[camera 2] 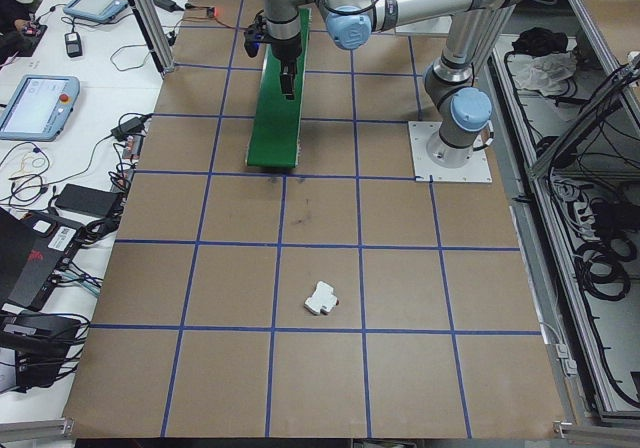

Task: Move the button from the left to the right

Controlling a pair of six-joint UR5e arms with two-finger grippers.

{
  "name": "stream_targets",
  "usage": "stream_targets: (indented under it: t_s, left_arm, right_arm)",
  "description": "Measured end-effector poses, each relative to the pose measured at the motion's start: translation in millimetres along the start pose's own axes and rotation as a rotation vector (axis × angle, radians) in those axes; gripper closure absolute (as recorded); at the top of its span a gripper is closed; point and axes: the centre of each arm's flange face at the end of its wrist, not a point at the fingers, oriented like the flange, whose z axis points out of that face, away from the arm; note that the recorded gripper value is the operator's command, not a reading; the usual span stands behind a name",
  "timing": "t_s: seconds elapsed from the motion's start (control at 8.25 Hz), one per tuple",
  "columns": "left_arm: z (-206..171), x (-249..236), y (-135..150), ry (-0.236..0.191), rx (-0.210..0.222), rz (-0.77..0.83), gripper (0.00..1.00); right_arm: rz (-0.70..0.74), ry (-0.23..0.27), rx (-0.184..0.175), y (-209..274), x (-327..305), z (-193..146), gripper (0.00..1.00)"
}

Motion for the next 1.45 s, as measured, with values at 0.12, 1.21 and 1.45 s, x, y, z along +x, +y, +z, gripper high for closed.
stream_targets:
  t_s: [0.12, 1.21, 1.45]
  left_arm:
    - [0, 0, 0, 0.0, 0.001, 0.0, 0.0]
    - [-3, 1, 3, 0.0, -0.001, -0.004, 0.0]
    - [-3, 1, 4, 0.003, -0.009, -0.036, 0.0]
  right_arm:
    - [-0.024, -0.006, -0.009, -2, 7, 14, 1.0]
    - [-0.037, 0.0, -0.039, 7, 23, 63, 0.17]
    - [-0.047, 0.01, -0.04, 9, 25, 64, 0.12]
